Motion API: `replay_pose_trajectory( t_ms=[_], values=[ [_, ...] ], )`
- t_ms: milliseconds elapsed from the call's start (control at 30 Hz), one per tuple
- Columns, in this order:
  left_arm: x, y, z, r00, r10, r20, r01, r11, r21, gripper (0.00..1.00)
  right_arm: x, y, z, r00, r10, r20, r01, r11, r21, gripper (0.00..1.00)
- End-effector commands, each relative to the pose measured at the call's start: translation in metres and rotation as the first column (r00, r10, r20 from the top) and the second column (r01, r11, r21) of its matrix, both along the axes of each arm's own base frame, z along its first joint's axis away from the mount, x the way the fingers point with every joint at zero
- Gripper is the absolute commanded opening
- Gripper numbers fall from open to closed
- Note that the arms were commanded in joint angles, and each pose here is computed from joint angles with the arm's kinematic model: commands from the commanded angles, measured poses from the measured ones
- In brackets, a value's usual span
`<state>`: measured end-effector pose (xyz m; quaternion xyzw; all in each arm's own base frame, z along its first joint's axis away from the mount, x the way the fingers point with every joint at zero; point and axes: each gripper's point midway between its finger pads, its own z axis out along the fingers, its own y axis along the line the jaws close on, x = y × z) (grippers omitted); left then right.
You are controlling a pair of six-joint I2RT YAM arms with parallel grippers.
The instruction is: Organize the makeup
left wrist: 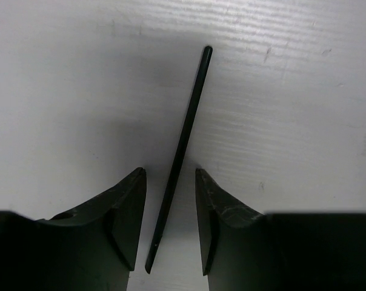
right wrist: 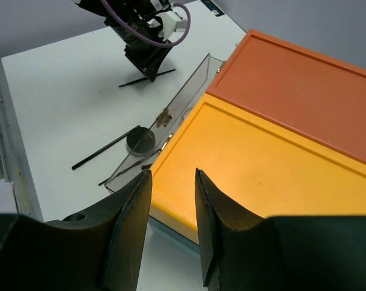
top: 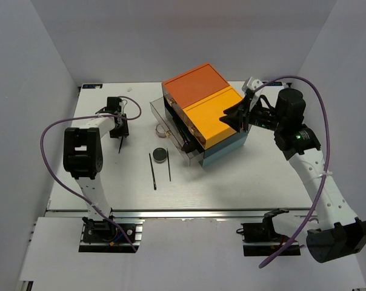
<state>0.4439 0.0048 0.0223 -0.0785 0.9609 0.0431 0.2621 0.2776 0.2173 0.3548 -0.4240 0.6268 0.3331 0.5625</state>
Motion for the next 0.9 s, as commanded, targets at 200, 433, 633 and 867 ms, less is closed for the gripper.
replay_pose_trajectory(
  t_ms=[200,433,633,867],
  values=[
    [-0.013,0.005,-0.014,0.994,-0.054,-0.096,0.057,0.998,0.029,0.45,-0.007,-0.019,0.019,0.998,-0.044,0.046,0.041,0.997,0.072,0.4],
    [-0.035,0.003,-0.036,0.984,-0.068,-0.165,0.071,0.997,0.016,0.24,0.0,-0.028,0.025,0.995,-0.083,0.052,0.078,0.993,0.09,0.4],
    [-0.053,0.004,-0.045,0.984,-0.048,-0.173,0.051,0.999,0.015,0.0,0.003,-0.031,0.027,0.995,-0.091,0.048,0.086,0.992,0.096,0.4],
    [-0.034,-0.003,-0.011,0.998,-0.026,-0.052,0.025,0.999,-0.026,0.0,0.003,-0.032,0.026,0.995,-0.095,0.038,0.091,0.991,0.1,0.4]
  ],
)
